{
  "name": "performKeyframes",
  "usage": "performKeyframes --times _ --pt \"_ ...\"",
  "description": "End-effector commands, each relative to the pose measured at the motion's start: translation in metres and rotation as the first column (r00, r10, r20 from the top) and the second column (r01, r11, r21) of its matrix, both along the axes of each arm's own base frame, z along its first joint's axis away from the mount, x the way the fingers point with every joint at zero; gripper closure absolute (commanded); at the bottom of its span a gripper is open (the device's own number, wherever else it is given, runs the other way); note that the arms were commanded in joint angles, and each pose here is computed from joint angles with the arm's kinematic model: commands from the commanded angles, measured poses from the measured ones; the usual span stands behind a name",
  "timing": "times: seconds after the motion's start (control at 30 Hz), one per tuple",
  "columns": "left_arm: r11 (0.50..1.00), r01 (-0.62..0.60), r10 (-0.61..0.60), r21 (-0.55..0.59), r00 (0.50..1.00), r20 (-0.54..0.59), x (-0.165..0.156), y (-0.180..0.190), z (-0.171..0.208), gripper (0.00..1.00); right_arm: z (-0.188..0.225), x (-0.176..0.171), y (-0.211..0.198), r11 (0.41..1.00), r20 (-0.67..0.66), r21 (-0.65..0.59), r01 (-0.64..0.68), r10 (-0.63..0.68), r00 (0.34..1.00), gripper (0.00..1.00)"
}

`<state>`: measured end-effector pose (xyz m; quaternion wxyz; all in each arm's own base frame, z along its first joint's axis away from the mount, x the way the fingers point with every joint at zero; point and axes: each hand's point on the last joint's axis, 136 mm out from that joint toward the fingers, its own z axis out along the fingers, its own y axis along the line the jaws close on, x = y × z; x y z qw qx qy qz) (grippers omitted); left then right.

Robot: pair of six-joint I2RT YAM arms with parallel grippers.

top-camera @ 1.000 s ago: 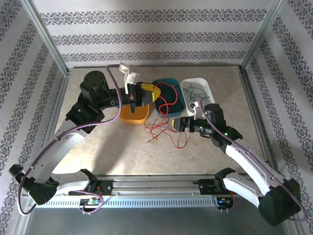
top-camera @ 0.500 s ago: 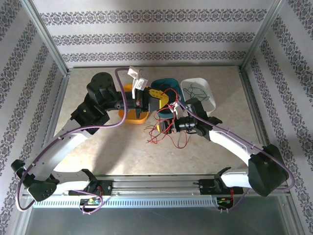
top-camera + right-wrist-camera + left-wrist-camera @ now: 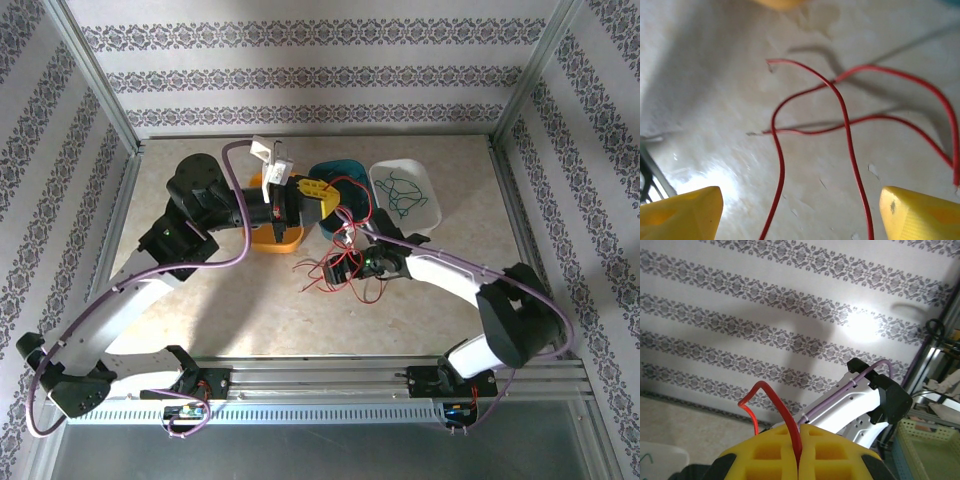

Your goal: Untangle the cables

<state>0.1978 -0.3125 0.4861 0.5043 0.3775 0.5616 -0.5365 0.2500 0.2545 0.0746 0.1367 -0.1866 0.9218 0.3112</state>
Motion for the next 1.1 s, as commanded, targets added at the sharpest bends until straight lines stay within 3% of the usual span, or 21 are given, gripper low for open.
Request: performKeyframes --times 0.0,0.27,0.73,0.87,0.97,1.07 --pt "0.996 -0.089 0.089 0.031 0.996 0.019 0.009 0.004 -0.015 1.0 -0.012 0.004 -0.005 0.994 0.0 -0.113 -0.01 0.01 1.0 0.19" --pt "0.948 -0.287 0.301 0.139 0.949 -0.093 0.038 0.022 -0.091 1.0 -0.03 0.004 -0.004 0.978 -0.016 -0.21 -0.019 0.016 1.0 0.19" --pt "0.947 -0.274 0.296 0.166 0.948 -0.121 0.039 0.019 -0.11 1.0 -0.045 -0.022 0.029 0.927 -0.019 -0.308 -0.216 0.221 0.975 0.19" --pt "0.936 -0.302 0.327 0.184 0.937 -0.126 0.044 0.022 -0.122 1.0 -0.039 -0.024 0.036 0.911 0.04 -0.33 -0.248 0.276 0.96 0.19" --pt "0.896 -0.4 0.424 0.195 0.899 -0.106 0.055 0.035 -0.13 1.0 -0.034 -0.019 0.032 0.915 0.084 -0.339 -0.217 0.259 0.962 0.19" --pt "0.832 -0.53 0.548 0.163 0.831 -0.099 0.069 0.06 -0.132 1.0 -0.031 -0.014 0.023 0.914 0.114 -0.363 -0.18 0.235 0.965 0.18"
